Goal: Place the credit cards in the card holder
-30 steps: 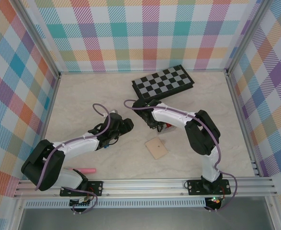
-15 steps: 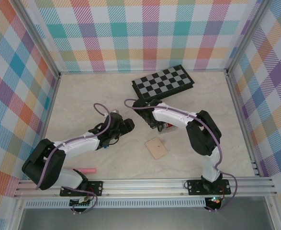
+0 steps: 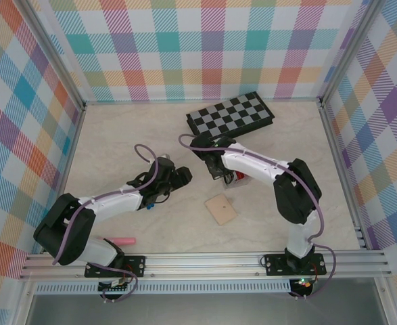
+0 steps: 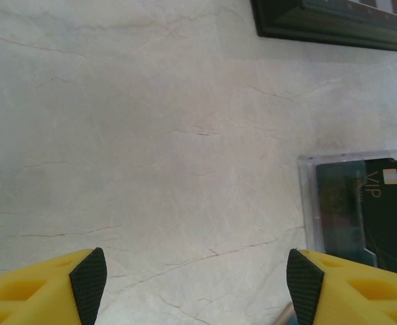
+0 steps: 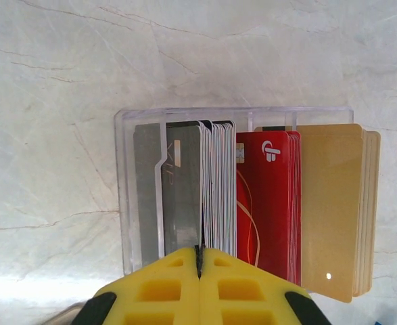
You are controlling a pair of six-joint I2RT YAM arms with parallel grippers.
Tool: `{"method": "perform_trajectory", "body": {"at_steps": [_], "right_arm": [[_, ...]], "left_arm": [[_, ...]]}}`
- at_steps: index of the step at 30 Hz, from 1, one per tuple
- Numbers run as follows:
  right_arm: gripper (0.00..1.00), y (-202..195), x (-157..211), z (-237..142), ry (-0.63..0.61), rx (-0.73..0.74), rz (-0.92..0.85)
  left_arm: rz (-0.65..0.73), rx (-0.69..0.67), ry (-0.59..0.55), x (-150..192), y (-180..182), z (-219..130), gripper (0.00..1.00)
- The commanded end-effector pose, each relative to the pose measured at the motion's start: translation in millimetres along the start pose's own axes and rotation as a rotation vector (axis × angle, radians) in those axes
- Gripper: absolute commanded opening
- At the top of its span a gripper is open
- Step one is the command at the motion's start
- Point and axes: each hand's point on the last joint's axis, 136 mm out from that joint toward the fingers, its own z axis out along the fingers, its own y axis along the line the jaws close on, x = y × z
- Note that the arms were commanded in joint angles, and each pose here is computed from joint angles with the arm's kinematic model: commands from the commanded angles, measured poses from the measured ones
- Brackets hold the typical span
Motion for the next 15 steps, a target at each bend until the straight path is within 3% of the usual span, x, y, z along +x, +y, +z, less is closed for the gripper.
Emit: {"method": "perform_trajectory", "body": {"at_steps": [1,8,15], "right_arm": [[0.02,-3.4,-1.2,-23.3,-0.018,-0.12,0.055],[0.01,-8.3,-3.4,-51.9,-0.061,-0.38,0.197],[0.01,-20.8,-5.5,-86.3,-0.118,-0.688,0.386]], "left_arm": [[0.037,0.088,0.016,-3.2,-27.7,-1.7,0.73],[0.025,0.269,0.109,1.7,-70.2,-1.4,0.74],[-0.014,0.511,0.189,-4.6,-121.6,-13.5,0.81]]}}
